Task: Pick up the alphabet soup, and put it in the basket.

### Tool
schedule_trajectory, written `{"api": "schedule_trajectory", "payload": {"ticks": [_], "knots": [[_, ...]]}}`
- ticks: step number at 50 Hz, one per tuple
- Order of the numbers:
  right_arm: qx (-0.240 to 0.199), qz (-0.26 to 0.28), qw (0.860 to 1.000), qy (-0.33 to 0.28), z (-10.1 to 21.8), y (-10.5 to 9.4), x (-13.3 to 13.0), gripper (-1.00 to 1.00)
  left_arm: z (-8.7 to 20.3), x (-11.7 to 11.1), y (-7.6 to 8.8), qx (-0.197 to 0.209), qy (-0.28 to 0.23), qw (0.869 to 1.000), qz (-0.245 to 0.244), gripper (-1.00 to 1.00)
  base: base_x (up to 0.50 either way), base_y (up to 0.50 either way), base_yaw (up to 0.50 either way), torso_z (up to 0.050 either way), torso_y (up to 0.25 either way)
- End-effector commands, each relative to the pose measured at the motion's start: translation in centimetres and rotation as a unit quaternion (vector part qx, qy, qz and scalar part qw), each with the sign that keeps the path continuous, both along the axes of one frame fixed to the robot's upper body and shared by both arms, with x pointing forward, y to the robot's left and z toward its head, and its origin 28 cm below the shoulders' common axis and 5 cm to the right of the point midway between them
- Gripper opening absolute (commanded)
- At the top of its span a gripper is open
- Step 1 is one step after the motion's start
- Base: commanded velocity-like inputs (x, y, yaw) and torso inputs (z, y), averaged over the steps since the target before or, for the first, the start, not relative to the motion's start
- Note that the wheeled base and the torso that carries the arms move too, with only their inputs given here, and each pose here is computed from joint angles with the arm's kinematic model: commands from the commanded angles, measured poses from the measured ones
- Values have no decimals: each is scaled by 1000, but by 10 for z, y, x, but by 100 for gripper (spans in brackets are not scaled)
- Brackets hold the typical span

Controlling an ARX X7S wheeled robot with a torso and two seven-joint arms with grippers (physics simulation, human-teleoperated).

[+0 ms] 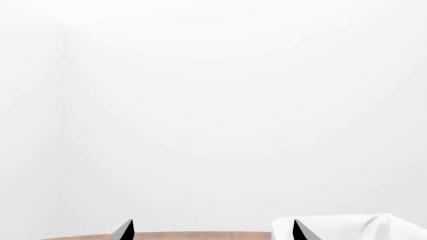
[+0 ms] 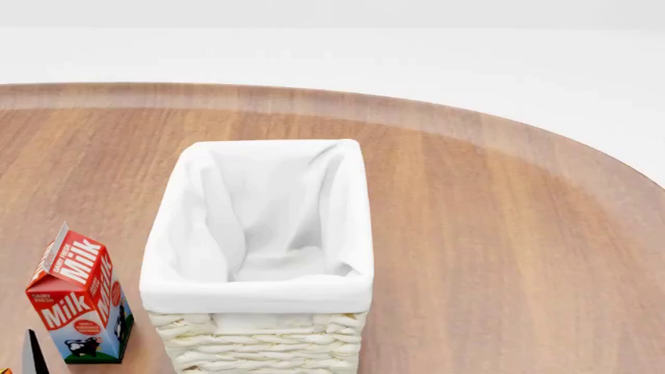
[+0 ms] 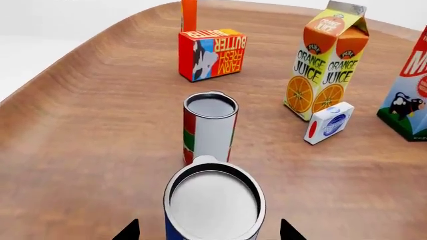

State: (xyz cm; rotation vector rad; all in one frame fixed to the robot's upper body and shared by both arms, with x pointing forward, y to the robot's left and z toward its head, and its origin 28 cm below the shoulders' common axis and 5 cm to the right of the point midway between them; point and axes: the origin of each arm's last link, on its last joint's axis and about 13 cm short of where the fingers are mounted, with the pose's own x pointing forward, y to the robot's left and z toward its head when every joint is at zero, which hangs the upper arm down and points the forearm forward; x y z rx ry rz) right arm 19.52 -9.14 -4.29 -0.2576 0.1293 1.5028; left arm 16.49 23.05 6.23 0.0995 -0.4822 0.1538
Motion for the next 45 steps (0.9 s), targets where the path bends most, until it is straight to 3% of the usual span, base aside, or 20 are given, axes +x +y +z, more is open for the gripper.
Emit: {"api": "schedule_trajectory", "payload": {"ticks": [1, 45], "knots": [[-6, 5, 1000, 0, -1, 3, 1, 100, 0, 0, 0, 0, 0, 1000, 0, 100, 0, 0, 0, 0, 0], [-18, 7, 999, -30, -2, 9, 5, 100, 1, -2, 0, 1, -3, 1000, 1, 100, 0, 0, 0, 0, 0]]}}
